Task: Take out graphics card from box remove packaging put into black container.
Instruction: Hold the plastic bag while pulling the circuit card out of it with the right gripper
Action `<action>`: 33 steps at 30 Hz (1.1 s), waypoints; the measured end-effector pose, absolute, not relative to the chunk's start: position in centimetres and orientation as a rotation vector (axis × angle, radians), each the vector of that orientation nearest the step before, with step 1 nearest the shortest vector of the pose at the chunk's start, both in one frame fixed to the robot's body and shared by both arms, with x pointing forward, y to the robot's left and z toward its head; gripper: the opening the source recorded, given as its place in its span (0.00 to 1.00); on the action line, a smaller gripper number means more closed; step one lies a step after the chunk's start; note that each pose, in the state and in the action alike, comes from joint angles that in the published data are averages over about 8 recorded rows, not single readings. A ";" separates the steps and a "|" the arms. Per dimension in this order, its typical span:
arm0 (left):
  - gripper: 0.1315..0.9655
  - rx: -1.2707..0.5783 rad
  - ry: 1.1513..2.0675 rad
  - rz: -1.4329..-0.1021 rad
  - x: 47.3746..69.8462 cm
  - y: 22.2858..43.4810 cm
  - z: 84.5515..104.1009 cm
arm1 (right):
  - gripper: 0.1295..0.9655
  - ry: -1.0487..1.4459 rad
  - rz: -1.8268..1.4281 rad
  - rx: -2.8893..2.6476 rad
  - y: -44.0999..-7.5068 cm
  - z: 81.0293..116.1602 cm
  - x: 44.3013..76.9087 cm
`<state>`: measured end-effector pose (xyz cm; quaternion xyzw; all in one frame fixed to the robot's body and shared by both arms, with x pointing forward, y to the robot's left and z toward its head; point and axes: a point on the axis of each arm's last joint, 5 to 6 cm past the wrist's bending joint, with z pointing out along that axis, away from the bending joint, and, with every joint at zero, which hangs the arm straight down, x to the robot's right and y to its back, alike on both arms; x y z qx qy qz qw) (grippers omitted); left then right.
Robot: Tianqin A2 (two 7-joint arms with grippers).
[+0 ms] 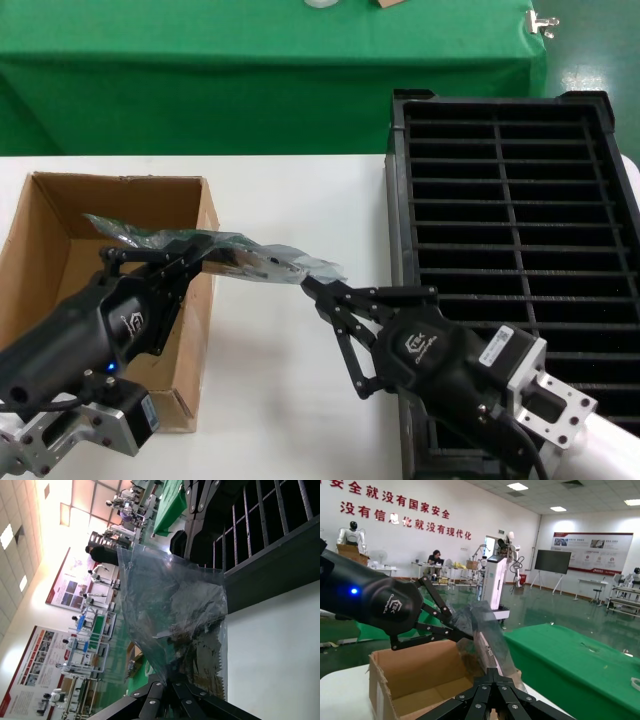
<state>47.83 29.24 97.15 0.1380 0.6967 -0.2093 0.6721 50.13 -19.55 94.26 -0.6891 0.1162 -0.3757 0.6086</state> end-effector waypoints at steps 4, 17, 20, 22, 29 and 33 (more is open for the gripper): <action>0.01 0.311 1.569 -0.471 47.8 29.2 97.1 | 0.01 0.263 -0.872 -1.589 -19.3 94.3 50.6; 0.01 0.311 1.569 -0.471 47.8 29.2 97.1 | 0.01 0.246 -0.891 -1.609 -20.4 94.7 50.8; 0.01 0.311 1.569 -0.471 47.8 29.2 97.1 | 0.01 0.247 -0.899 -1.613 -20.8 94.8 50.8; 0.01 0.311 1.569 -0.471 47.8 29.2 97.1 | 0.01 0.247 -0.903 -1.614 -20.9 94.9 50.7; 0.01 0.311 1.569 -0.471 47.8 29.2 97.1 | 0.00 0.243 -0.909 -1.610 -21.0 94.9 51.0; 0.01 0.311 1.569 -0.471 47.8 29.2 97.1 | 0.00 0.236 -0.904 -1.606 -20.7 94.8 51.3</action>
